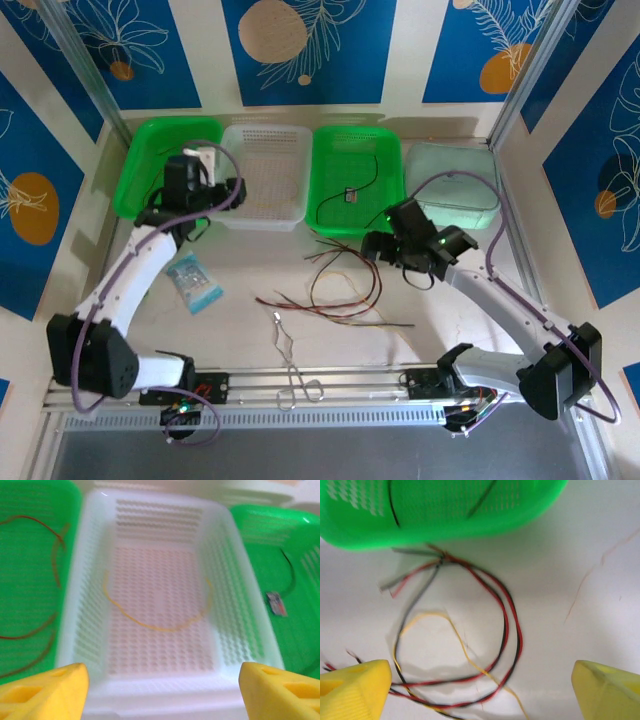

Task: Untangle the cables

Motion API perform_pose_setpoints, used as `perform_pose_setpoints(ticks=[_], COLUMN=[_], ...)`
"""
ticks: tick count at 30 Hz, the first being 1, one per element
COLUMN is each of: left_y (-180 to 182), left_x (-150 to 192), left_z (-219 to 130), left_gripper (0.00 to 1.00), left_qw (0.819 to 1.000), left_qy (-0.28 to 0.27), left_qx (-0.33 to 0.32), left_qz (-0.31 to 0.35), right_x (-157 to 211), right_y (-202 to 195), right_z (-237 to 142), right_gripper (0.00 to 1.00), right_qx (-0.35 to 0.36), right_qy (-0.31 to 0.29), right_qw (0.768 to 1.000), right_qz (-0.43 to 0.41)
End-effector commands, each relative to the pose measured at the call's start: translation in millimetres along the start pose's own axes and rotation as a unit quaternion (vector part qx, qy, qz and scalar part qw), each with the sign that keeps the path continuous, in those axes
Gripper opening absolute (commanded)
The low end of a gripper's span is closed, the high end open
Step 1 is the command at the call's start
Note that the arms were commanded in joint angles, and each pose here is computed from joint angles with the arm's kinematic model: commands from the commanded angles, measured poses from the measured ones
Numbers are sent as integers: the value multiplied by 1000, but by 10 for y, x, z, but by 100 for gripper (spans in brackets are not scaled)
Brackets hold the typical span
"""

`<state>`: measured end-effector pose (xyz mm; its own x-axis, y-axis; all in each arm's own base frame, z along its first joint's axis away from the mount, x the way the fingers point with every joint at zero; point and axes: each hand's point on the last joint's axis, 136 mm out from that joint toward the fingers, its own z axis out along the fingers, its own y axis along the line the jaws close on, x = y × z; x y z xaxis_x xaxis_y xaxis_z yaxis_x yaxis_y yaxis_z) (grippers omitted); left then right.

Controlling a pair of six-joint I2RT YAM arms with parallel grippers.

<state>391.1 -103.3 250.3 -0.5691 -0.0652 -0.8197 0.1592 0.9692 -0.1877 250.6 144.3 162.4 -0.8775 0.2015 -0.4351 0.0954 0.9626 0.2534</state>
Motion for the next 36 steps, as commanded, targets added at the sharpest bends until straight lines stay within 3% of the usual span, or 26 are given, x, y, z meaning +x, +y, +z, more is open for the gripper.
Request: perform_pose_setpoints(ticks=[1,5,11,21,26,36], left_y=[-143,-370,-547,-701,-668,-672], left_x=[296,670,1060,1443,1491,1257], left_z=[-155,-294,-399,-474,-531,-690], left_gripper=[78,78,77,76,76,76], left_qw=[1000,999,997,994,994,994], left_qy=[5,6,38,64,72,55], left_qx=[2,27,64,92,87,82], left_qz=[21,28,23,-7,-10,-37], right_x=[282,554,724,776,759,850], right_y=[-93,85,365,452,425,278], right_z=[102,264,451,931,1075,1233], right_gripper=[90,82,64,49,45,40], right_qx=[29,3,-13,-12,-5,14], right_qy=[21,47,37,55,63,85], right_qw=[999,998,983,966,964,961], right_qz=[22,-46,-177,-253,-256,-262])
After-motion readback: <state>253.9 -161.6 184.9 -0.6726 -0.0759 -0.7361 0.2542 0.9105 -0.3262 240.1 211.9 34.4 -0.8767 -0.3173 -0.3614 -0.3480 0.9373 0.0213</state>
